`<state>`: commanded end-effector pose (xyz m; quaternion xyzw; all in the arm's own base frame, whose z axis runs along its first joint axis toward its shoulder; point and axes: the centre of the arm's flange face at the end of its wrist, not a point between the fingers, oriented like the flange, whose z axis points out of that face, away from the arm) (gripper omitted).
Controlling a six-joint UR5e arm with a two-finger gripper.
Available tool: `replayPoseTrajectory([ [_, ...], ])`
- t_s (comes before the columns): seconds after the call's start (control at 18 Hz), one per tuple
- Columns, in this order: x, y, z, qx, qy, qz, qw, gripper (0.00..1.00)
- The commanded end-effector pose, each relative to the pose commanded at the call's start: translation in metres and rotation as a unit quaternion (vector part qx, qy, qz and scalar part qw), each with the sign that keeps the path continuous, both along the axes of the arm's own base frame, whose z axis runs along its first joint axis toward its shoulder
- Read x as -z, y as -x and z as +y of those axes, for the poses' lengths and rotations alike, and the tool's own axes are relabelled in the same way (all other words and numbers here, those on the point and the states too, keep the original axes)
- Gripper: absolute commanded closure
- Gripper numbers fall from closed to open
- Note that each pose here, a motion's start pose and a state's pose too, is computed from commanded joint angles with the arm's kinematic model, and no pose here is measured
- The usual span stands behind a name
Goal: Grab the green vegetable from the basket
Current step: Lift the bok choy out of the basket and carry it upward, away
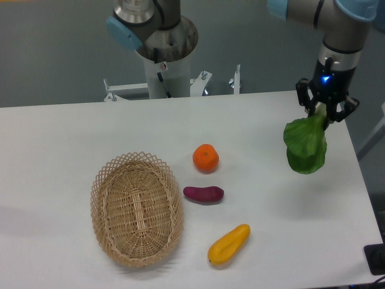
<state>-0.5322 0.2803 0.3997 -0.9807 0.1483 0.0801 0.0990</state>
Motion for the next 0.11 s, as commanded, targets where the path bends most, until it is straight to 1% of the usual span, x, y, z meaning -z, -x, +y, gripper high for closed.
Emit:
replayPoseTrajectory([
  [0.11, -0.0009, -0.0008, 0.0009, 0.001, -0.001, 0.001, 1.0000, 0.56],
])
